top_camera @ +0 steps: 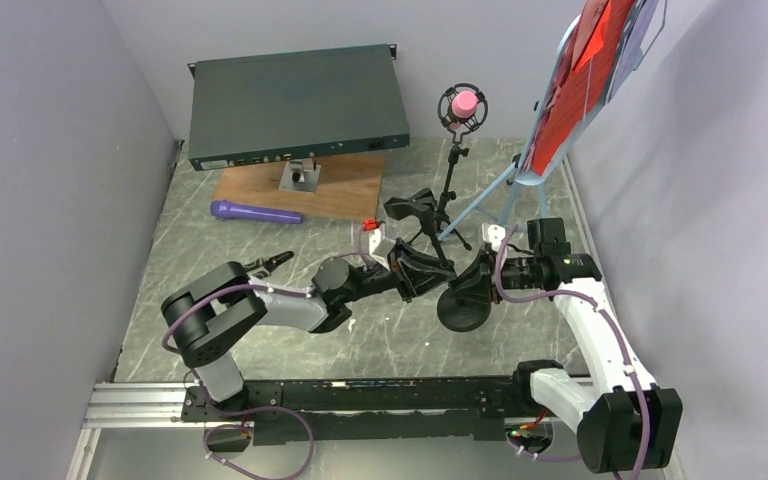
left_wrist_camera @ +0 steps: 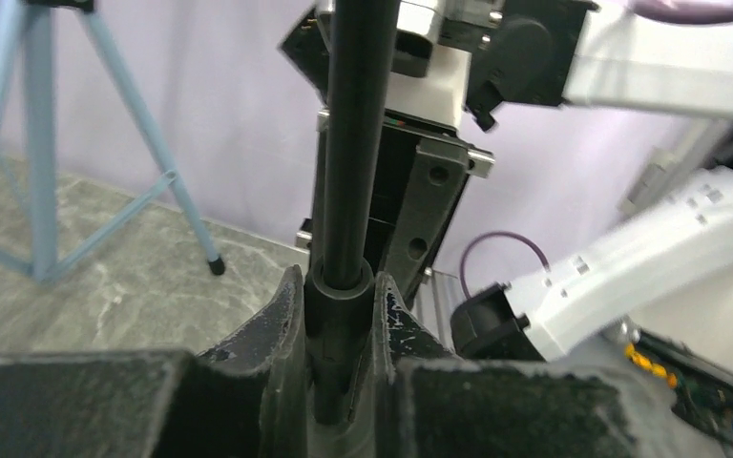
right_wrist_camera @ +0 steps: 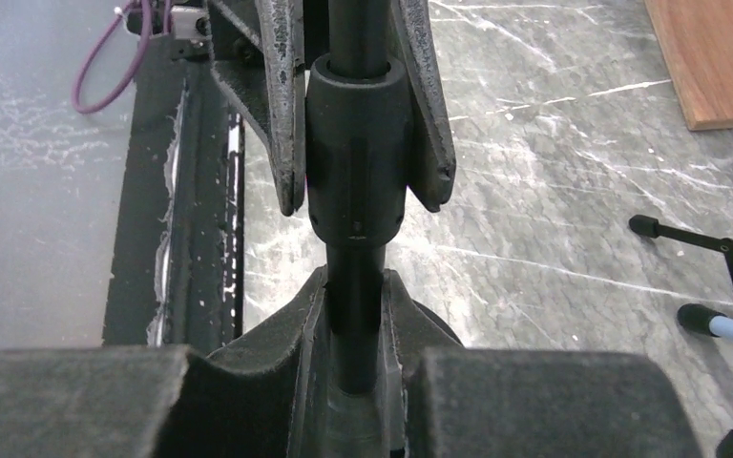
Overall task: Pack up the instrument practice props
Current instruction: Unscrew the knob on the microphone stand.
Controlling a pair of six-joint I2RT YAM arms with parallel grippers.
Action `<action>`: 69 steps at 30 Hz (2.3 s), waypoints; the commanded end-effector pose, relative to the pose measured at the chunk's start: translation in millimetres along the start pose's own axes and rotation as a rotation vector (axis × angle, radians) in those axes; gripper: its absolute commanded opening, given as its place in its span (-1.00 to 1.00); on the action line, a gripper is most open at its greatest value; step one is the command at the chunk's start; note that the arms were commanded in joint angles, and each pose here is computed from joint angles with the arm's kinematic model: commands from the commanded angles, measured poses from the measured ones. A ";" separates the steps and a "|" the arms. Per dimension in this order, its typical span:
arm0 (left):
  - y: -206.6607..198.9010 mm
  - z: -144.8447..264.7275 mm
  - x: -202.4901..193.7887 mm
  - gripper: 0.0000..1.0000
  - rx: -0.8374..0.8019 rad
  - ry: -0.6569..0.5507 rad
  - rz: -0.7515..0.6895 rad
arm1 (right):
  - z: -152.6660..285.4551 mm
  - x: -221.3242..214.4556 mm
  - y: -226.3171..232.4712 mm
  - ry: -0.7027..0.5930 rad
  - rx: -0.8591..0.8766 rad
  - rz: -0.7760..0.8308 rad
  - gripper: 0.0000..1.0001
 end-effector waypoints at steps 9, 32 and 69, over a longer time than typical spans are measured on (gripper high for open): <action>-4.4 -8.2 20.6 -1.00 0.991 0.094 0.516 | -3.5 21.9 -12.7 -0.078 -0.027 -0.019 -1.00; -37.1 18.7 44.6 0.99 0.550 0.112 0.032 | -3.9 20.5 -3.4 -0.088 0.025 0.045 -1.00; -11.6 10.7 21.2 0.23 0.124 -0.130 -0.143 | -4.4 15.3 5.6 -0.094 0.068 0.096 -1.00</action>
Point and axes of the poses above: each gripper's point midway between its finger pads, its own z axis back along the fingers, its own y axis along the line the jaws close on, x = y × z, the point moved 4 cm from there along z, back along the fingers, and after that the axes turned 7 degrees about -z, right-handed, at the moved point
